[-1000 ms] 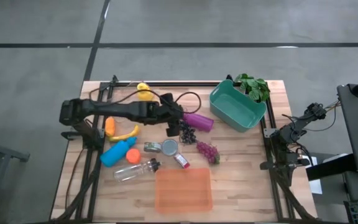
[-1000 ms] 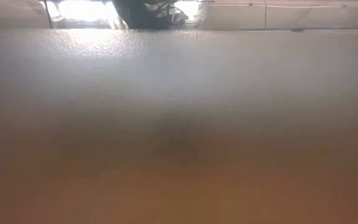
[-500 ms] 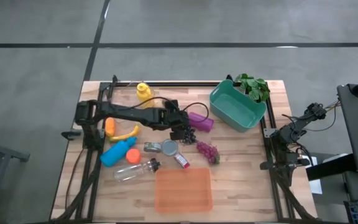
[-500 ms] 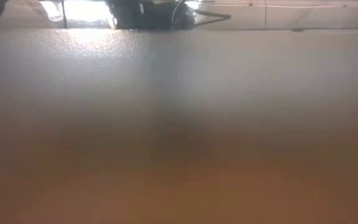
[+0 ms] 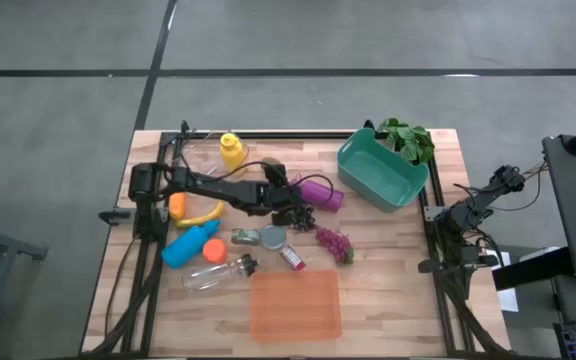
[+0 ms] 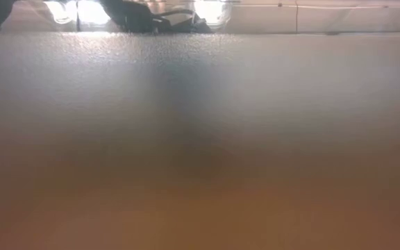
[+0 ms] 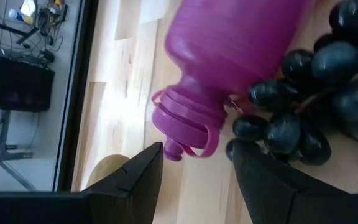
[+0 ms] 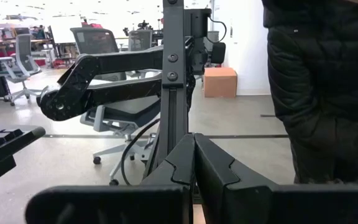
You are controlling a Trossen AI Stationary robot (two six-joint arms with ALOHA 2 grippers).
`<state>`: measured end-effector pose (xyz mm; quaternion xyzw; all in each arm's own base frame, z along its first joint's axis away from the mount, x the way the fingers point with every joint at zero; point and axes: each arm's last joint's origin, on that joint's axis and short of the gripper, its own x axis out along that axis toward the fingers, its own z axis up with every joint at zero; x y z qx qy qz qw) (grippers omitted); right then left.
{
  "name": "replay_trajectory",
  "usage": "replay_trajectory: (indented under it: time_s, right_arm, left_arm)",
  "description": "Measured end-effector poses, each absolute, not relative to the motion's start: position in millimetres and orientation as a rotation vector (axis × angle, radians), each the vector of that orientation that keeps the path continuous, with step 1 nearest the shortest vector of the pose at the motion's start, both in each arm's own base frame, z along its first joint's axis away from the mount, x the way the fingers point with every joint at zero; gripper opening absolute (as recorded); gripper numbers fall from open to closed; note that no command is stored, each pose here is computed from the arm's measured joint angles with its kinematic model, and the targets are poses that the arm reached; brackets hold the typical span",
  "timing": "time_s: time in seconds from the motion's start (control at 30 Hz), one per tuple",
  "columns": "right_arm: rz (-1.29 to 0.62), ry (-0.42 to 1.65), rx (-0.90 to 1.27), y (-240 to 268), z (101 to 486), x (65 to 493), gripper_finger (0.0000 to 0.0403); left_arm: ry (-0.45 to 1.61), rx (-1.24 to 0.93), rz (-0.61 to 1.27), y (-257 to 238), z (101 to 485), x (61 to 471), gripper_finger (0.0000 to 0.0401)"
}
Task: Pick & Place Food Item
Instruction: Put the purple water bottle into the transparent bin
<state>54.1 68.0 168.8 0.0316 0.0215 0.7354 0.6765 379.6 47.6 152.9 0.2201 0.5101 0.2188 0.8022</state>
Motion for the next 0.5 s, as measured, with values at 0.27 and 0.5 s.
replay_trajectory:
  time_s: [0.27,0.5]
  right_arm:
    - [1.653,0.048,0.071,68.0,168.8,54.1,0.0008]
    - [1.653,0.048,0.071,68.0,168.8,54.1,0.0008]
  left_arm:
    - [1.068,0.485,0.473,47.6,146.0,377.2,0.0198]
    - [1.006,0.539,0.465,47.6,137.8,375.5,0.0198]
